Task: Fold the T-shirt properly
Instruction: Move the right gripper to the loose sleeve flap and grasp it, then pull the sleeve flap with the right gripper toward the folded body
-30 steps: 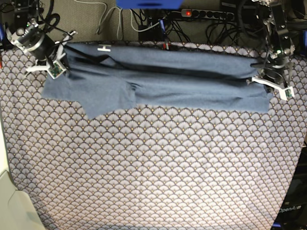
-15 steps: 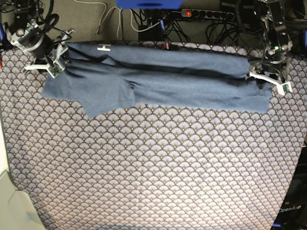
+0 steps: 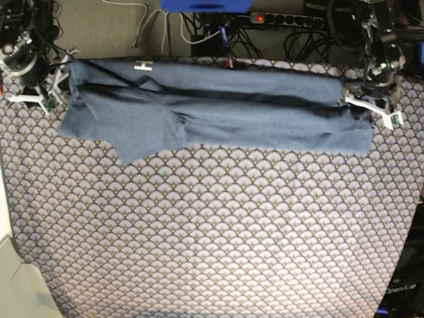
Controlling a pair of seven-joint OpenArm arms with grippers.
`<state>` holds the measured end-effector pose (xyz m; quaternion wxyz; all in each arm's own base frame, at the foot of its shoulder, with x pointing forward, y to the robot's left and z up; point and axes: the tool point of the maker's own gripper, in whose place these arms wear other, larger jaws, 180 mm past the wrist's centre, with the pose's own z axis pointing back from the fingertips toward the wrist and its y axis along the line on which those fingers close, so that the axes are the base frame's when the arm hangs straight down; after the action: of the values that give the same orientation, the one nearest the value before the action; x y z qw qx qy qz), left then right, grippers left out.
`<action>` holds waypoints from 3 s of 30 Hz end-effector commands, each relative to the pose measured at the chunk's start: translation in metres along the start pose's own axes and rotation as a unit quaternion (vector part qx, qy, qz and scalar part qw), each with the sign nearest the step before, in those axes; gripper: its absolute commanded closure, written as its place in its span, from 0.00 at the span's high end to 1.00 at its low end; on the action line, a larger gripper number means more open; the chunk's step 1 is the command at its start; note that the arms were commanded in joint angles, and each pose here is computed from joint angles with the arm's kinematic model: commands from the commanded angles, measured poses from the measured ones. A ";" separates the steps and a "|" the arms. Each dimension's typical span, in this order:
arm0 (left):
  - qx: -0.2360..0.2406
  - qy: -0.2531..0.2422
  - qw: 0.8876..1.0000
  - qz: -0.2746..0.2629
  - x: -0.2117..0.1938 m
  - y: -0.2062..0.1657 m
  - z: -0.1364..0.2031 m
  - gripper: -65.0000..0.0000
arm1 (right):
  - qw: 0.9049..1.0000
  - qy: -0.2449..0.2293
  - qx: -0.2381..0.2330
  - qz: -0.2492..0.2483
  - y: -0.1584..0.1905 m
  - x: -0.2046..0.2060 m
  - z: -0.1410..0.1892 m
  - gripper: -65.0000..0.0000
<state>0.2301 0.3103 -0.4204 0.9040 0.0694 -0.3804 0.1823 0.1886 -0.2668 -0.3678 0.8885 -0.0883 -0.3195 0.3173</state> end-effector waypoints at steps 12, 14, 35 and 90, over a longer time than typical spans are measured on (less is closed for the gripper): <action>-0.002 -0.012 1.000 -0.009 0.007 0.001 0.004 0.73 | 0.995 -0.093 -0.011 0.040 -0.015 0.087 -0.019 0.40; -0.002 -0.012 1.000 -0.009 0.007 0.001 0.004 0.73 | 0.994 -0.092 -0.006 0.056 -0.015 0.108 -0.030 0.40; 0.003 -0.007 1.000 -0.008 0.003 0.005 0.005 0.73 | 0.996 -0.038 0.071 -0.031 -0.010 0.137 -0.132 0.40; 0.003 -0.005 1.000 -0.007 0.001 0.005 0.003 0.73 | 0.997 -0.074 0.037 0.006 0.038 0.123 -0.042 0.00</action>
<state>0.2229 0.3102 -0.4241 0.9059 0.0710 -0.3759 0.1813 0.2656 -0.1571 -0.3585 0.8679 -0.0302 -0.3605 0.3405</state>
